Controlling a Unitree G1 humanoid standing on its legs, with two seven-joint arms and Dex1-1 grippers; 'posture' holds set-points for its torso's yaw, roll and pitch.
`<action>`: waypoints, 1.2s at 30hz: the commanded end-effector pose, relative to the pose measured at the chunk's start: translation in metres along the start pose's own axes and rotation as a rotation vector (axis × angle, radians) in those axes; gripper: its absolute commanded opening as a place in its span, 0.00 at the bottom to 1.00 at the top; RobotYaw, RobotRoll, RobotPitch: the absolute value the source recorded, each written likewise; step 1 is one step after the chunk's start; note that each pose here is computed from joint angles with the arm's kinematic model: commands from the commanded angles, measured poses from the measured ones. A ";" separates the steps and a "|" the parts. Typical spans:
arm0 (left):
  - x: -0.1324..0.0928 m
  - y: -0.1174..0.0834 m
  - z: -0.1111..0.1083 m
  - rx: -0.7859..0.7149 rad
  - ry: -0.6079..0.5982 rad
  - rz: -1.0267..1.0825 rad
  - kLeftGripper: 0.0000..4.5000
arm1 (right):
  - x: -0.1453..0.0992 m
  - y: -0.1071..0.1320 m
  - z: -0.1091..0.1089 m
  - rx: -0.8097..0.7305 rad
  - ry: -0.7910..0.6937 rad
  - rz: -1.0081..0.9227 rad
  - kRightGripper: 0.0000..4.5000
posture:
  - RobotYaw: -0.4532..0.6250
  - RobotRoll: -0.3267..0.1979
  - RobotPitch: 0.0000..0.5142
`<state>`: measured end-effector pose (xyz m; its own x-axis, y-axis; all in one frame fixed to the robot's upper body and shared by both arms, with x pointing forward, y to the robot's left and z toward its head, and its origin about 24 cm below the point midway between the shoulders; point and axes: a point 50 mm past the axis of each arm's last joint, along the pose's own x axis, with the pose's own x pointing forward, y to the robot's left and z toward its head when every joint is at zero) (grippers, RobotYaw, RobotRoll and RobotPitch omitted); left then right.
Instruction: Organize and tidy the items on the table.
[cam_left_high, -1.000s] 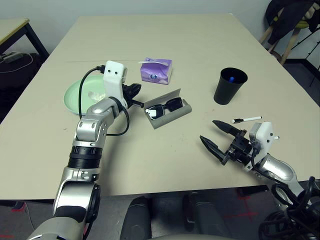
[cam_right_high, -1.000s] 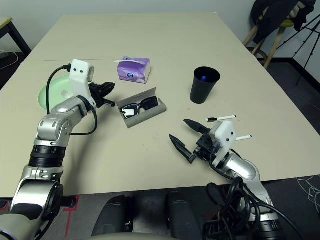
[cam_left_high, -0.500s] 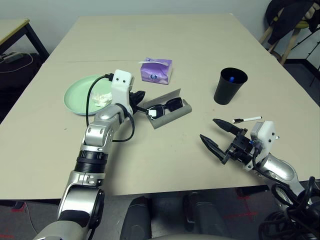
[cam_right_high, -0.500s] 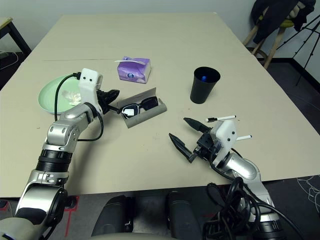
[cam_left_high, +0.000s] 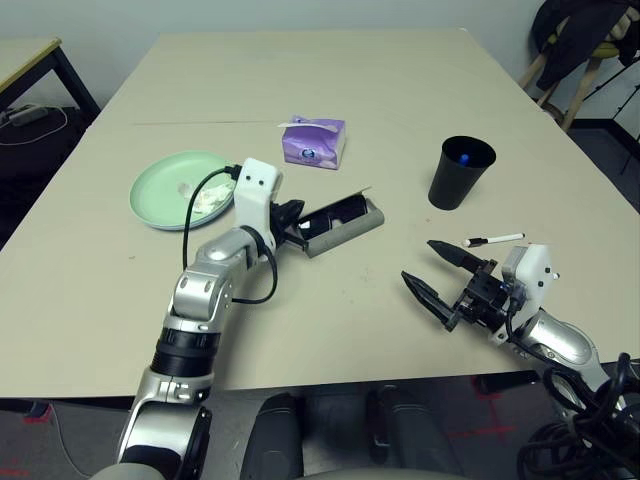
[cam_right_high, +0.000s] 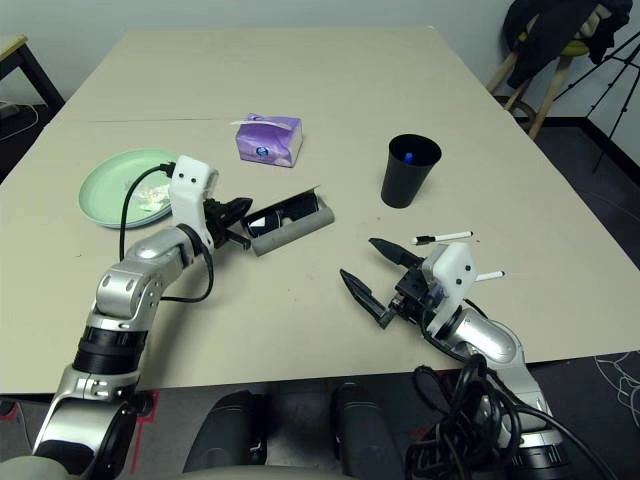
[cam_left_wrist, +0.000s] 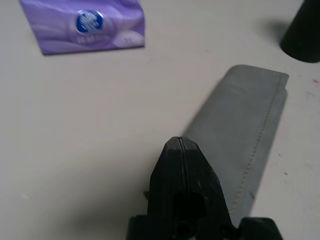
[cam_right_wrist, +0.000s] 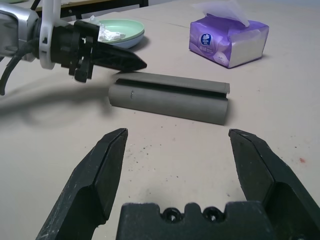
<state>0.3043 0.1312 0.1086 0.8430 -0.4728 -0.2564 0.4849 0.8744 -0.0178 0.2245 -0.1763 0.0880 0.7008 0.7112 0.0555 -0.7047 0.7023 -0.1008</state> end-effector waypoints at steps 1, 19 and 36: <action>-0.002 -0.009 -0.006 -0.017 0.018 -0.006 0.01 | -0.002 -0.001 0.001 -0.002 0.007 0.001 1.00 | 0.40 0.62 0.20; -0.007 -0.008 -0.011 -0.038 0.042 -0.003 0.01 | -0.002 -0.001 0.000 -0.001 0.002 -0.011 1.00 | 0.40 0.62 0.21; -0.053 0.016 0.056 -0.011 -0.269 -0.235 0.92 | 0.004 -0.011 0.001 -0.021 0.000 0.008 1.00 | 0.44 0.62 0.20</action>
<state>0.2864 0.1637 0.1729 0.7746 -0.6323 -0.0141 0.6296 0.7730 -0.0784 0.2344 -0.1772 0.0911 0.6912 0.7202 0.0598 -0.7116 0.6927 -0.1173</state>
